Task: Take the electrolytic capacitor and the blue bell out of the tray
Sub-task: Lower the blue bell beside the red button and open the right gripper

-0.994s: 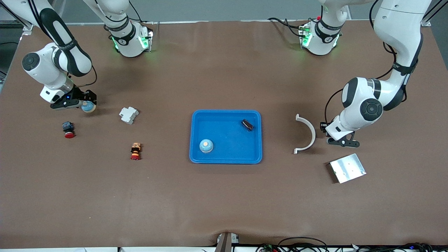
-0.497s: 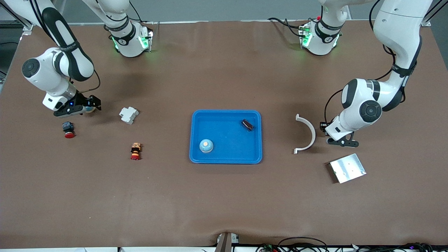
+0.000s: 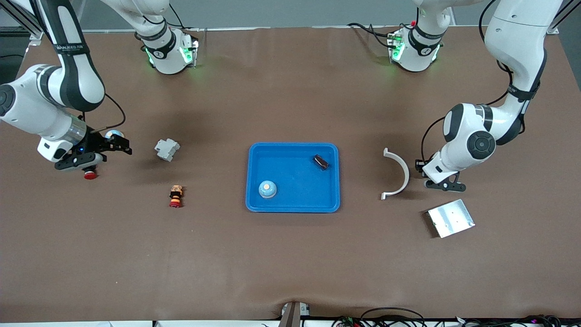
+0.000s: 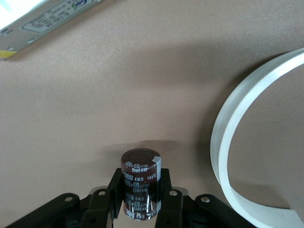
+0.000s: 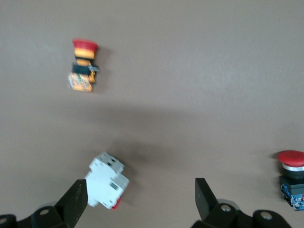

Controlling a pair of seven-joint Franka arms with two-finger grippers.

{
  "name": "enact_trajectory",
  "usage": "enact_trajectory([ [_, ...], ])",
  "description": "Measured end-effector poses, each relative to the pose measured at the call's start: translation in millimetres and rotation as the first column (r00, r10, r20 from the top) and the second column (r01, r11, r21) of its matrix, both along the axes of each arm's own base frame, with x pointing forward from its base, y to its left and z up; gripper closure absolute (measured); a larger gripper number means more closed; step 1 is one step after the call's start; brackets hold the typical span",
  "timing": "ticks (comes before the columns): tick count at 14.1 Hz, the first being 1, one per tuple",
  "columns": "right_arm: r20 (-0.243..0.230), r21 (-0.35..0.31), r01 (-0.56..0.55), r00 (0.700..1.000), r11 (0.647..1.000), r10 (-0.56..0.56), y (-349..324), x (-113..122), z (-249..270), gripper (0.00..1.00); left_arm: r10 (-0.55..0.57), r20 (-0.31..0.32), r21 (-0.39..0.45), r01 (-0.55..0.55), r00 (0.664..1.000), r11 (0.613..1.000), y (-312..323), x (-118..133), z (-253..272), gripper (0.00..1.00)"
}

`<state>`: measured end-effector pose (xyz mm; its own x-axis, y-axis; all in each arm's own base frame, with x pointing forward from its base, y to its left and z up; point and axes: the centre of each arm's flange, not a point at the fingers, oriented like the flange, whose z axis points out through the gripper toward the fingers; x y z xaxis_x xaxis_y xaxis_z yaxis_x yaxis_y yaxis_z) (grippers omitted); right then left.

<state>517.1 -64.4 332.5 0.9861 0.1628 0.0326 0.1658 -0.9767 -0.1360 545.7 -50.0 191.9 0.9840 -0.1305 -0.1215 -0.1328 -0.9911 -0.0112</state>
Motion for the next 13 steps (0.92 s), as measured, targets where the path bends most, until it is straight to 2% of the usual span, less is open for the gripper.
enact_trajectory([
  [3,0.019,0.002,0.077,0.997,0.997,-0.077,42,17,19,0.0,0.0,0.022,-0.008,0.0,1.0,1.0,-1,2,-5,0.66],
  [10,0.017,0.014,0.203,0.979,0.979,-0.203,148,31,33,0.0,0.0,0.037,-0.016,0.0,0.999,1.0,-2,2,-13,0.66],
  [13,0.023,-0.04,0.283,0.959,0.958,-0.282,211,26,34,0.0,0.001,0.037,-0.017,0.0,0.999,1.0,-2,2,-14,0.66],
])
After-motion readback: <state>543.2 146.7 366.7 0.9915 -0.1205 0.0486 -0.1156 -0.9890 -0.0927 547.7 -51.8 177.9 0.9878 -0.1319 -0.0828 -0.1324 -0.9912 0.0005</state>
